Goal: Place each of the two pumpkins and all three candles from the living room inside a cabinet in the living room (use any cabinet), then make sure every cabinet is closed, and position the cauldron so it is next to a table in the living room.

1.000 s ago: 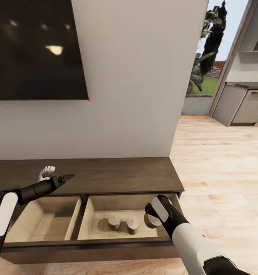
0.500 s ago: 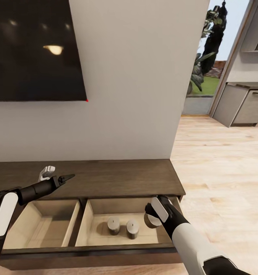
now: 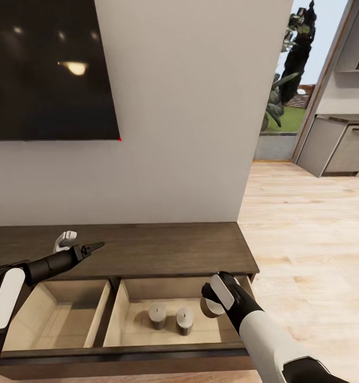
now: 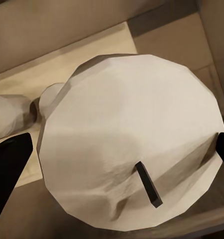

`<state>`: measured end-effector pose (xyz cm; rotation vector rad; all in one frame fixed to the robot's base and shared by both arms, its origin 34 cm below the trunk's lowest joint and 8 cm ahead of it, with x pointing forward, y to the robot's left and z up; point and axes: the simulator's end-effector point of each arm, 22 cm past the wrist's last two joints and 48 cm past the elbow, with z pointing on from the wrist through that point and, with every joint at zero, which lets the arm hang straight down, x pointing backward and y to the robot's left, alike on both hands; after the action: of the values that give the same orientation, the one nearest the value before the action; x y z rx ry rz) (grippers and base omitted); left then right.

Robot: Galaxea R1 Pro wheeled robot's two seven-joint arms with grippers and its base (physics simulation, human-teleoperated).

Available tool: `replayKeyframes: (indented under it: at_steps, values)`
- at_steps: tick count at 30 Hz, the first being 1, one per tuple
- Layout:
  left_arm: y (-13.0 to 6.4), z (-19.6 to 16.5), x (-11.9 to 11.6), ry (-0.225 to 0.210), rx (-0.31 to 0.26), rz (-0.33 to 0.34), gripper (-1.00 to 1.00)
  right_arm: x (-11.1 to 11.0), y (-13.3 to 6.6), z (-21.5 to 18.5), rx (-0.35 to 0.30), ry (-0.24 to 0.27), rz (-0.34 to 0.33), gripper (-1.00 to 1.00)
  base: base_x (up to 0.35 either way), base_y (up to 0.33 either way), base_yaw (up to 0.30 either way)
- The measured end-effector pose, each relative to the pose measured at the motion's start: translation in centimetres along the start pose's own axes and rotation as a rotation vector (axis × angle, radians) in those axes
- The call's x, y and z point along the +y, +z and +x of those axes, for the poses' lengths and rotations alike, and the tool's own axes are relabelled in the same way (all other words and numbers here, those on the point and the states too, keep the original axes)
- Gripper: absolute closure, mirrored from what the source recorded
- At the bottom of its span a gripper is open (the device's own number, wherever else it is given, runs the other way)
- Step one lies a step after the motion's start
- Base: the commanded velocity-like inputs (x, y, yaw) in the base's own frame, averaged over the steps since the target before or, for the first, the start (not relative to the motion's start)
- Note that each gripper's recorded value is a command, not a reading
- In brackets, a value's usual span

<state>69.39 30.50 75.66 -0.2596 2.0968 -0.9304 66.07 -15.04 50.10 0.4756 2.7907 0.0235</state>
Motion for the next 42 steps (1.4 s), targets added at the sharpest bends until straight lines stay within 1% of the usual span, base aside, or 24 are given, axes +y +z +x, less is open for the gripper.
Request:
replayKeyframes:
  at_steps: [9, 17, 20, 23, 27, 32, 42]
  values:
    - [0.5, 1.3, 1.2, 0.000, 0.000, 0.001, -1.00, -0.6, 2.0, 1.6, 0.017, -0.003, 0.010, 1.00, 0.000, 0.000, 0.000]
    - [0.9, 2.5, 2.3, 0.000, 0.000, 0.003, -1.00, -0.8, 3.6, 2.4, 0.018, -0.004, 0.011, 1.00, 0.000, 0.000, 0.000]
    - [1.1, 2.9, 2.0, 0.001, -0.001, 0.035, -1.00, -0.9, 4.1, 2.6, 0.014, -0.003, 0.012, 1.00, 0.000, 0.000, 0.000]
    - [1.1, 3.5, 1.4, 0.001, 0.002, 0.083, -1.00, -1.0, 4.7, 2.2, -0.018, 0.017, 0.013, 1.00, 0.000, 0.000, 0.000]
    - [1.0, 4.4, 1.1, 0.005, 0.003, 0.123, -1.00, -1.1, 5.4, 2.2, -0.036, 0.030, 0.012, 1.00, 0.000, 0.000, 0.000]
    - [1.0, 5.1, 0.9, 0.008, 0.002, 0.161, -1.00, -1.3, 6.4, 2.6, -0.041, 0.034, 0.012, 1.00, 0.000, 0.000, 0.000]
    - [1.4, 6.6, 2.1, 0.011, 0.001, 0.171, -1.00, -1.6, 8.3, 3.3, -0.058, 0.048, 0.011, 1.00, 0.000, 0.000, 0.000]
